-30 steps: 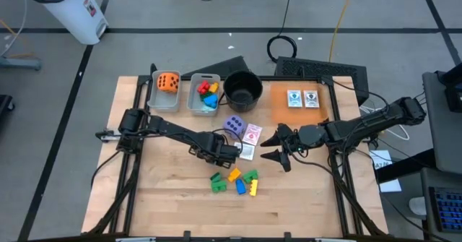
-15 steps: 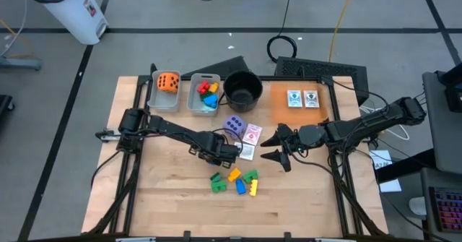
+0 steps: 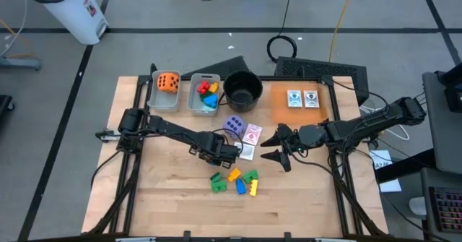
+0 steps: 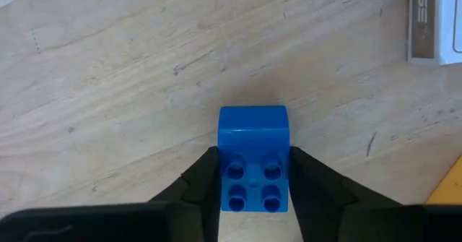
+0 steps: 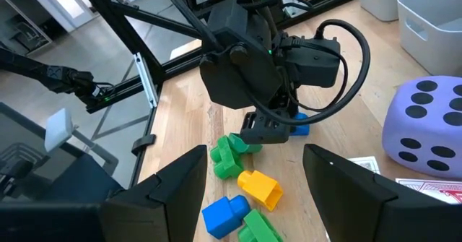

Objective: Pick & Place Toys
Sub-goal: Put the blue game piece into the right gray bin

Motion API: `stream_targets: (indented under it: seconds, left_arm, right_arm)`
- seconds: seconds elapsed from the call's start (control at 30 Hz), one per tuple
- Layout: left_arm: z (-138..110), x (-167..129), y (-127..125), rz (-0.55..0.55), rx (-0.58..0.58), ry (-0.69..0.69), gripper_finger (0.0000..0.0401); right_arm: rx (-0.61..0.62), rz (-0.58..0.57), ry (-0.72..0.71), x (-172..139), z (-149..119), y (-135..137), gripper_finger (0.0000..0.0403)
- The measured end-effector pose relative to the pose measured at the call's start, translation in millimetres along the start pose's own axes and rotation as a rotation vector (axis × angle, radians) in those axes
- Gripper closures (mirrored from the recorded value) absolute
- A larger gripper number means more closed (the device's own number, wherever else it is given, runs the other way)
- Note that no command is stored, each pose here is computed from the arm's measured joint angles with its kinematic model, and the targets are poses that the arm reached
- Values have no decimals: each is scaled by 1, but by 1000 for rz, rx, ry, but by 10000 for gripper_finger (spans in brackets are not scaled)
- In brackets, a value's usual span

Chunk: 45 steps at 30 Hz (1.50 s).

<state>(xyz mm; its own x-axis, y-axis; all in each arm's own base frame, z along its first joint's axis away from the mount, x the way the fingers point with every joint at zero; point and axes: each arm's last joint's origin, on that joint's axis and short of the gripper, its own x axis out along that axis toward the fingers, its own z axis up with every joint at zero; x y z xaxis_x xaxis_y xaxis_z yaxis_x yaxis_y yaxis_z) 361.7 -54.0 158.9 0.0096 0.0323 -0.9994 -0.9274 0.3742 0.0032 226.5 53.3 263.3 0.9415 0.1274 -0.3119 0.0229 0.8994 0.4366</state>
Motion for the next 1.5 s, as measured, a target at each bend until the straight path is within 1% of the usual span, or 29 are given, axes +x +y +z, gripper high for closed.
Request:
stream_targets:
  seconds: [0.13,0.37,0.53,0.63,0.8,0.97,1.07,1.27,1.5]
  left_arm:
    - [-1,0,1,9,0,17,265]
    - [-2,-2,3,16,17,43,262]
    - [2,-20,10,-9,18,34,262]
    - [6,-36,19,-15,26,6,262]
    - [14,-74,39,-66,35,-72,261]
    - [24,-111,66,-135,-17,-150,261]
    - [31,-126,81,-151,-39,-180,261]
    - [46,-143,105,-173,-57,-190,261]
    - [70,-147,122,-178,-54,-195,261]
  right_arm:
    - [0,0,0,0,0,0,177]
    - [0,0,0,0,0,0,177]
    - [0,0,0,0,0,0,177]
    - [-3,0,0,0,0,0,177]
    - [-3,1,-2,0,0,0,177]
    - [-4,1,-2,0,0,0,177]
    - [-3,2,-3,0,0,0,177]
    - [-2,5,-12,0,1,0,177]
    - [4,-1,-31,0,4,-1,177]
